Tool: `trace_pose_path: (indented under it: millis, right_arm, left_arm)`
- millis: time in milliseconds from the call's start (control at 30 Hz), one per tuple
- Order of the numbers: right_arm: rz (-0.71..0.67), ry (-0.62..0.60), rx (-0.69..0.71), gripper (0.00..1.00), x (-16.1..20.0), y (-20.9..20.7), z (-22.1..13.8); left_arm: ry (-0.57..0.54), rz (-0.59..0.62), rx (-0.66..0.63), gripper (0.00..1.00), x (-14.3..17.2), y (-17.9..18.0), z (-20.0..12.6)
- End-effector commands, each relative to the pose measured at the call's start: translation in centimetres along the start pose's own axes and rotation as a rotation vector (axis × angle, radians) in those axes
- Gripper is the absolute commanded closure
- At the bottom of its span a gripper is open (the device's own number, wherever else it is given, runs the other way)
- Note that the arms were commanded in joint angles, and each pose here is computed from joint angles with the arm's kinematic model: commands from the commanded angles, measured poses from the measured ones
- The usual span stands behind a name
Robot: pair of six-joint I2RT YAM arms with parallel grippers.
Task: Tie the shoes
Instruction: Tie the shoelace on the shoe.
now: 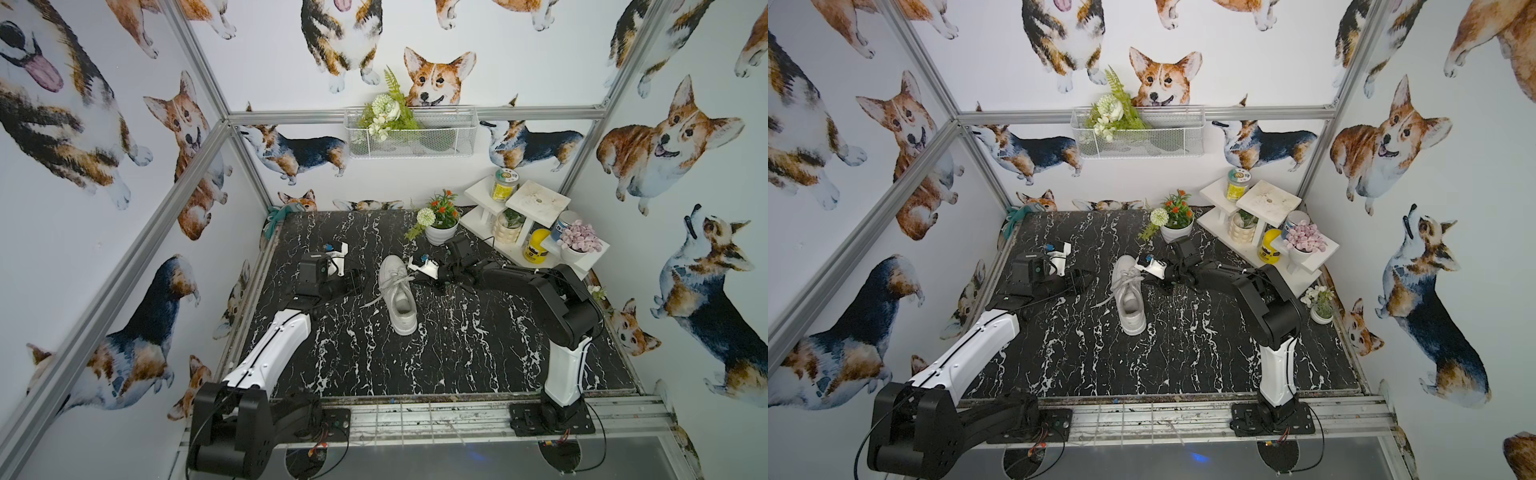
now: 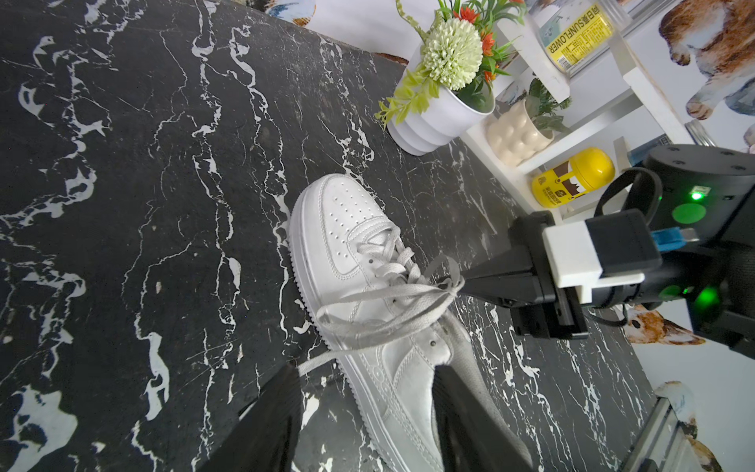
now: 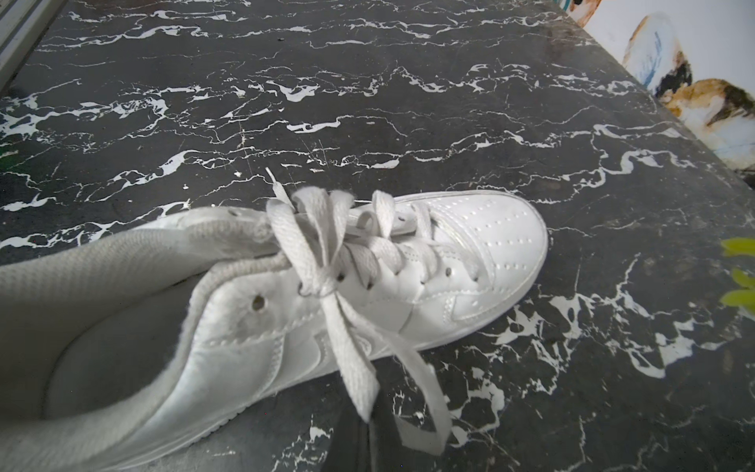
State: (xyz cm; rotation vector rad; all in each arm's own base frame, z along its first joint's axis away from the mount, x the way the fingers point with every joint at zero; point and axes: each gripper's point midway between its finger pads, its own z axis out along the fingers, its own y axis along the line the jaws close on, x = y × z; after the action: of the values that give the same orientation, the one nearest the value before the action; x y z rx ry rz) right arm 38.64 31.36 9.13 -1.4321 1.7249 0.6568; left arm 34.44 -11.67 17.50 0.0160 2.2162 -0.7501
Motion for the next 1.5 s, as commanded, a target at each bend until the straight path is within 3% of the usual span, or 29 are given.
trace_pose_path:
  millis: [0, 467, 1067, 1267, 1367, 1467]
  right_arm:
    - [-0.014, -0.016, 0.013, 1.00, -0.6, -0.4, -0.3]
    - [0.010, 0.009, 0.054, 1.00, 0.6, -0.7, -2.4]
    - [0.045, 0.048, 0.049, 0.98, 2.1, -0.6, -2.6]
    - [0.051, 0.058, 0.048, 0.96, 2.4, -0.6, -2.4]
    - [0.051, 0.059, 0.047, 0.96, 2.5, -0.5, -2.3]
    - [0.056, 0.057, 0.042, 0.89, 2.5, -0.4, -2.4]
  left_arm:
    - [-0.007, 0.018, 0.001, 0.43, -0.4, -0.2, -0.1]
    - [-0.008, 0.022, -0.001, 0.42, -0.7, -0.2, 0.0]
    - [0.008, 0.027, 0.051, 0.42, -0.3, -0.8, 0.4]
    - [0.067, -0.019, 0.096, 0.40, 1.4, -0.8, 1.7]
    - [0.120, -0.099, 0.118, 0.39, 2.5, -0.5, 2.8]
    - [0.163, -0.193, 0.172, 0.39, 3.7, -0.6, 3.9]
